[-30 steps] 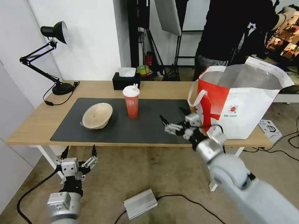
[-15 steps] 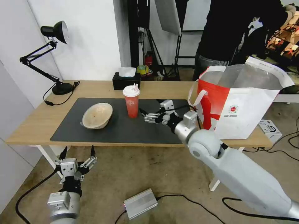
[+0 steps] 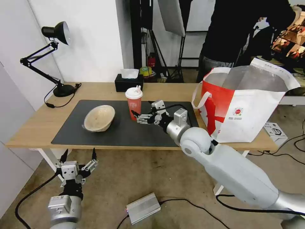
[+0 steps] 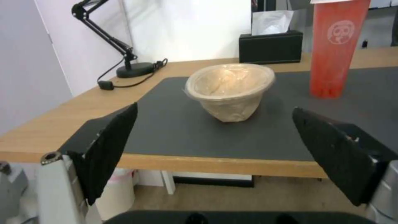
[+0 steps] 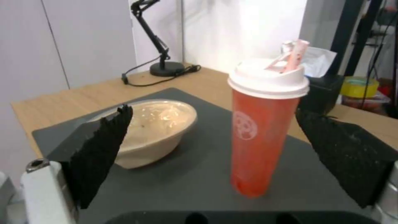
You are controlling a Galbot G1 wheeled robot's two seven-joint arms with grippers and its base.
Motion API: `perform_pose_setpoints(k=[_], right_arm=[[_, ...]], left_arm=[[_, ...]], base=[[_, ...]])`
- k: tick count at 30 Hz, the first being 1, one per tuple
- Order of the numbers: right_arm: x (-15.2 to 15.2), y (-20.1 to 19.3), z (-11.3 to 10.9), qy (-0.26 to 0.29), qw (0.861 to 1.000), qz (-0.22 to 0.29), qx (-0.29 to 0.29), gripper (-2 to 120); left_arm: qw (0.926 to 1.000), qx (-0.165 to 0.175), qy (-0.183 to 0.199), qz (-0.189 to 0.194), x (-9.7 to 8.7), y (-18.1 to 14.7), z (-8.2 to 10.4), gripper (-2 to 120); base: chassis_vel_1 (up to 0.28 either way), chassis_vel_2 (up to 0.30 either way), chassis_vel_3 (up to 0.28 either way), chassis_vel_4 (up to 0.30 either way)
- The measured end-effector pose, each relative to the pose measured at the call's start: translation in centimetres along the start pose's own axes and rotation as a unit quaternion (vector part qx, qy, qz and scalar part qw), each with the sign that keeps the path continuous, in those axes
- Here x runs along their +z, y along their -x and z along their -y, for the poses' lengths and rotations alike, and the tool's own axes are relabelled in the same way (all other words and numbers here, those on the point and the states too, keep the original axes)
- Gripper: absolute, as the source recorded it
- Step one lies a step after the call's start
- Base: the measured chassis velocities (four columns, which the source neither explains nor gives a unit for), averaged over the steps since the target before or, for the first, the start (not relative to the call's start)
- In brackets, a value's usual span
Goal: Pick up the trash from the table and place it into the takeout bag.
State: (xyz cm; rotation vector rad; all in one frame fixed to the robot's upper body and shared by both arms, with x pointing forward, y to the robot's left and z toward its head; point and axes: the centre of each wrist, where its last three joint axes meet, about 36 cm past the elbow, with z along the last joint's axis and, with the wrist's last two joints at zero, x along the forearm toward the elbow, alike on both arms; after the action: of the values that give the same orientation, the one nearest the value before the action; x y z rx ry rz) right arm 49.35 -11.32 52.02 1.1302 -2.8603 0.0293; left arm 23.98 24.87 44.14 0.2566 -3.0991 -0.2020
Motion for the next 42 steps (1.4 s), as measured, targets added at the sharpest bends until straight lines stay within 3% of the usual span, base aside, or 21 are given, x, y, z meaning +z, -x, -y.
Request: perform_pose_setpoints(k=[42], right_arm=[[2.6,2.9,2.1,-0.001,0.999,-0.023,0.048,100]], left_arm=[[1.0000,-0.003,-0.001,0.000,-0.1,-0.3,-0.1,100]], base=[[0.000,0.000,0.000,0.000]])
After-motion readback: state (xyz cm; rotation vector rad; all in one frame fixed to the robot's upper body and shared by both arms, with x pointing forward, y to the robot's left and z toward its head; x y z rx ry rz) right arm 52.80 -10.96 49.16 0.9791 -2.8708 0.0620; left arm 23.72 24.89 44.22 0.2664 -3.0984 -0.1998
